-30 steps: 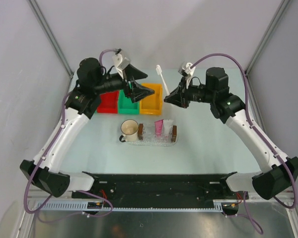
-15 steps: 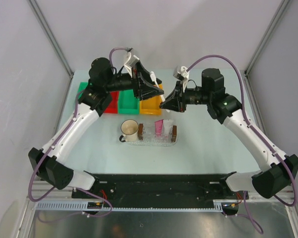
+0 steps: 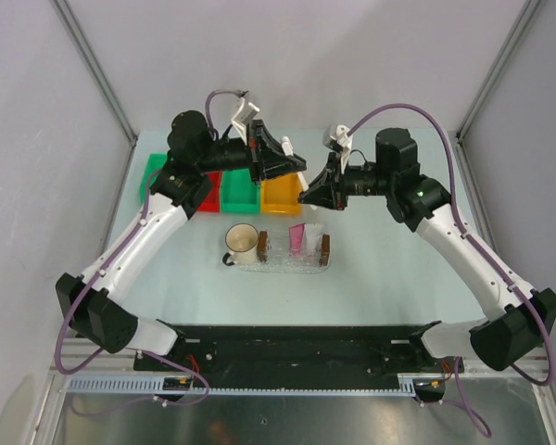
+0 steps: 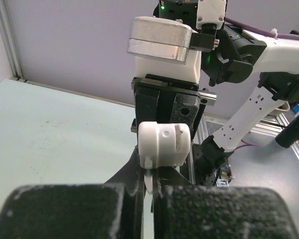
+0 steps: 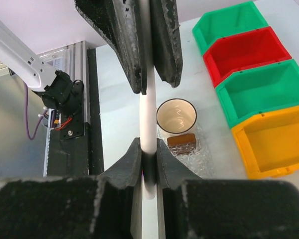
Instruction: Prepare toiletry sets of a toothbrush and toothpaste on the tray
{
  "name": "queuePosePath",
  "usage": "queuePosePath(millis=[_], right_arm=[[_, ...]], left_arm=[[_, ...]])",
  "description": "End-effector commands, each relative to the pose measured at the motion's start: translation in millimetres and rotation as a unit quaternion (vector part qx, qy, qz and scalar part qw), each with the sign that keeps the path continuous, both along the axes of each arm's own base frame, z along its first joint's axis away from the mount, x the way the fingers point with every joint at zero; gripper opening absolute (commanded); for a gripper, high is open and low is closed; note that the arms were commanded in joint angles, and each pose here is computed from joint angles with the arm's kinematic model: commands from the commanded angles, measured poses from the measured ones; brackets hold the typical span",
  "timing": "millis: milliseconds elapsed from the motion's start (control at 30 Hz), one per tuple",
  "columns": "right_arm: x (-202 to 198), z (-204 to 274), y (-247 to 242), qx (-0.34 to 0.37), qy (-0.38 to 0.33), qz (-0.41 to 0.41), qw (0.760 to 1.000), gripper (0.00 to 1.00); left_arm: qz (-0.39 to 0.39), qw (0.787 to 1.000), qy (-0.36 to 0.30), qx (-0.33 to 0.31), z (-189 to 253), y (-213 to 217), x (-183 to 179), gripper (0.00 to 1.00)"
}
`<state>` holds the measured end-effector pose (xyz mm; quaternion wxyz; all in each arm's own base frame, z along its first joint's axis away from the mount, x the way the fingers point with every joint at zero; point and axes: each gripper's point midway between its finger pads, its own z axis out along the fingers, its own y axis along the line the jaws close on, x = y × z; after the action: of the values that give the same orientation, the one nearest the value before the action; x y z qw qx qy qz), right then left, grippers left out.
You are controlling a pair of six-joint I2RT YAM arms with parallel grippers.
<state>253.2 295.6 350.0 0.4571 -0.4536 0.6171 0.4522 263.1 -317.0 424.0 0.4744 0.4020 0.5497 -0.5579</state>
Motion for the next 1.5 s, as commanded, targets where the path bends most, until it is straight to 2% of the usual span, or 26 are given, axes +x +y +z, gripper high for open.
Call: queuePosePath(millis=[0, 33, 67, 100, 133, 233, 467, 600, 700, 867, 1100, 1467], right_arm=[[1.3, 21.0, 2.6, 0.017, -0.026, -0.001, 1.0, 0.04], [2.2, 20.8, 1.7, 0.016, -0.025, -0.005, 1.0, 0.08], [2.8, 18.5, 2.3, 0.013, -0.022, -0.007, 1.0, 0.23], [3.4, 17.5, 1.9, 0.011, -0.021, -0.009, 1.0, 0.29], [4.0, 16.8, 1.9, 0.009, -0.023, -0.011, 1.0, 0.43], [5.5, 14.3, 0.2, 0.002, -0.026, -0.02, 0.999, 0.62], [26.3, 4.5, -23.9, -0.042, -0.061, -0.085, 0.994, 0.66], [46.7, -2.6, -50.6, -0.057, -0.052, -0.131, 0.988, 0.66], [64.6, -3.4, -76.1, -0.051, -0.042, -0.166, 0.984, 0.65], [84.1, -14.7, -110.0, -0.048, -0.032, -0.212, 0.976, 0.65], [93.8, -40.0, -129.2, -0.06, -0.023, -0.237, 0.969, 0.65], [96.4, -54.6, -135.2, -0.065, -0.011, -0.237, 0.969, 0.65]], left_arm=[[-0.005, 1.0, -0.026, -0.011, 10.4, 3.6, -9.2, 0.0], [-0.002, 1.0, -0.027, -0.011, 10.4, 4.2, -8.5, 0.0], [0.0, 1.0, -0.029, -0.012, 10.7, 4.6, -7.3, 0.0], [0.003, 1.0, -0.028, -0.011, 9.4, 5.1, -5.2, 0.0], [0.007, 1.0, -0.028, -0.01, 8.8, 6.3, -3.1, 0.0], [0.02, 0.999, -0.032, -0.006, 5.7, 10.4, 3.9, 0.0], [0.099, 0.992, -0.069, 0.028, -10.5, 46.0, 24.1, 0.0], [0.158, 0.978, -0.116, 0.075, -39.8, 68.8, 31.6, 0.0], [0.177, 0.972, -0.116, 0.101, -64.7, 76.9, 33.8, 0.0], [0.193, 0.966, -0.108, 0.136, -104.8, 83.3, 38.7, 0.0], [0.188, 0.964, -0.088, 0.166, -156.1, 83.4, 45.0, 0.0], [0.175, 0.969, -0.078, 0.157, -182.8, 67.4, 53.3, 0.0]])
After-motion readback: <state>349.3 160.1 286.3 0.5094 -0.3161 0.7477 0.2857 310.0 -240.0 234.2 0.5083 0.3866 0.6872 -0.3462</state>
